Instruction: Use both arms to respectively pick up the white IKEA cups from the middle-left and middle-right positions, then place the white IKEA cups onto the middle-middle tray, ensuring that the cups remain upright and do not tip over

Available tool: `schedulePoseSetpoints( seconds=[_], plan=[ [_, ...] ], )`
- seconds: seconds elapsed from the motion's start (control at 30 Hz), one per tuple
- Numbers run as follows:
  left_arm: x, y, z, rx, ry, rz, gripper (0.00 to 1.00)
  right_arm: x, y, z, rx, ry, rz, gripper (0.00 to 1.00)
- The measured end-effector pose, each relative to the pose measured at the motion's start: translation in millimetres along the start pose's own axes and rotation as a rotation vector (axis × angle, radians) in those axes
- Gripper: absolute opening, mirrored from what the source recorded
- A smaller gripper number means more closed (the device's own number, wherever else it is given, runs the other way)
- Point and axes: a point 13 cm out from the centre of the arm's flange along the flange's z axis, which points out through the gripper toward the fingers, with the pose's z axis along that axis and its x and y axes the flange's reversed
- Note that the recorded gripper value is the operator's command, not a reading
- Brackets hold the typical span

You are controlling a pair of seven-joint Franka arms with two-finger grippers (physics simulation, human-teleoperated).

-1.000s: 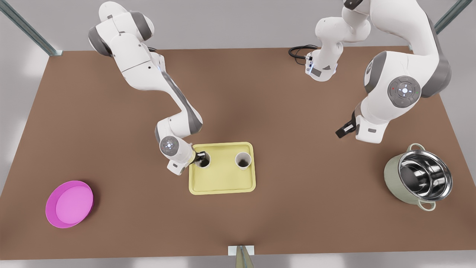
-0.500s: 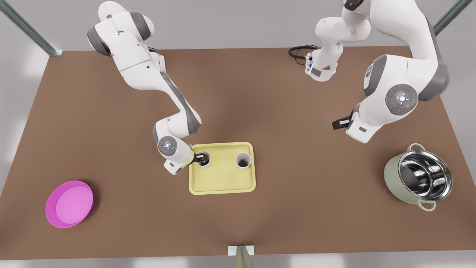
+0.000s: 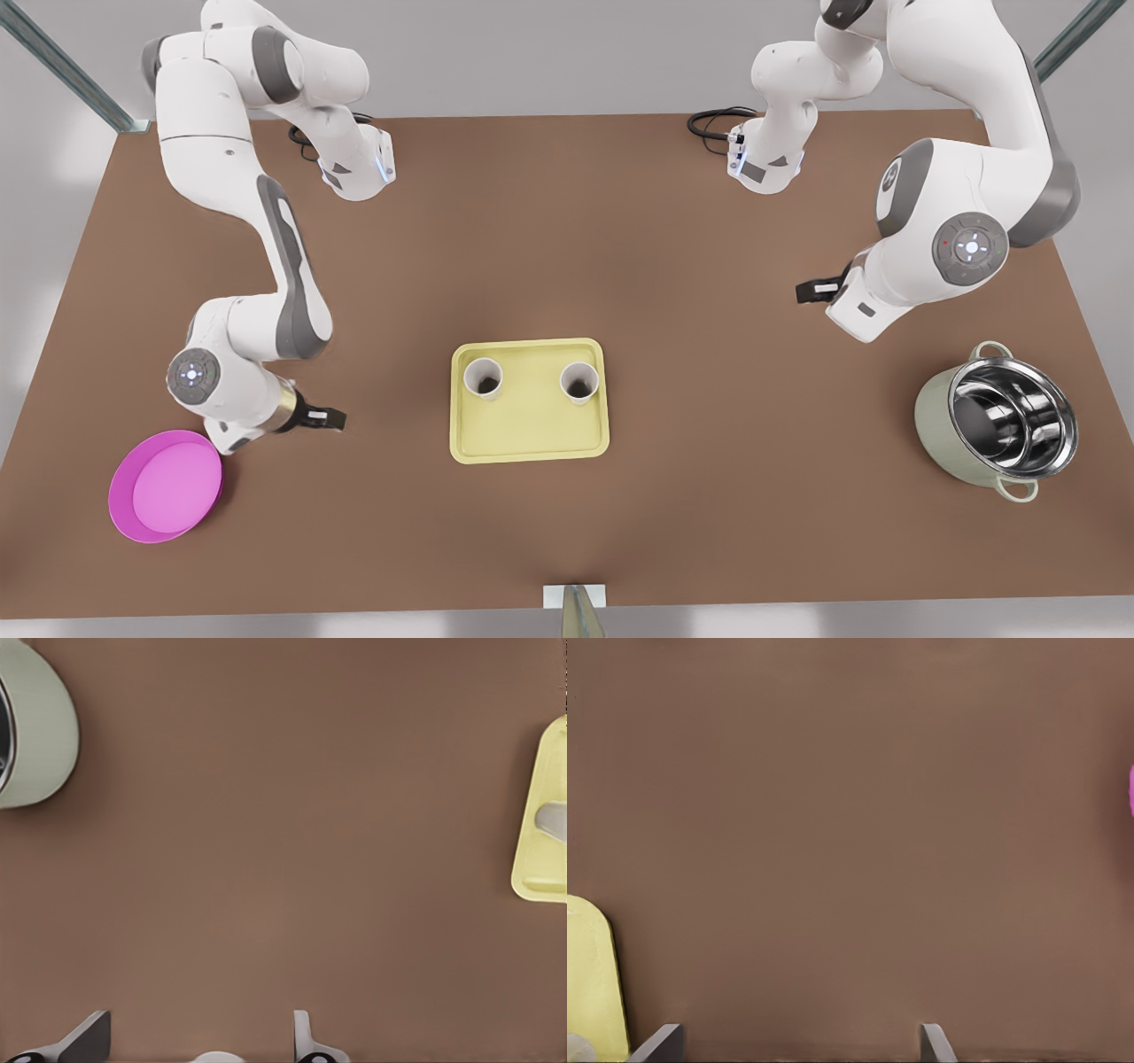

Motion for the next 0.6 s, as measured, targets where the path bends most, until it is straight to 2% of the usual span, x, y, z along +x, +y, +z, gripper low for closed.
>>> schedulePoseSetpoints(
  seconds=[0.1,0.17,0.4,0.6],
  plan=[
    [0,-1,1,-0.001,0.003,0.021,1.00,30,-12,-131,0.016,-0.076,-0.057,1.00],
    [0,-1,2,-0.001,0.006,0.032,1.00,50,-21,-167,0.035,-0.072,-0.085,1.00],
    [2,-4,0,-0.002,0.004,0.066,1.00,83,-45,-166,0.068,0.063,-0.141,1.00],
    [4,-3,3,-0.005,0.022,0.084,1.00,97,-47,-163,0.072,0.123,-0.193,1.00]
  ],
)
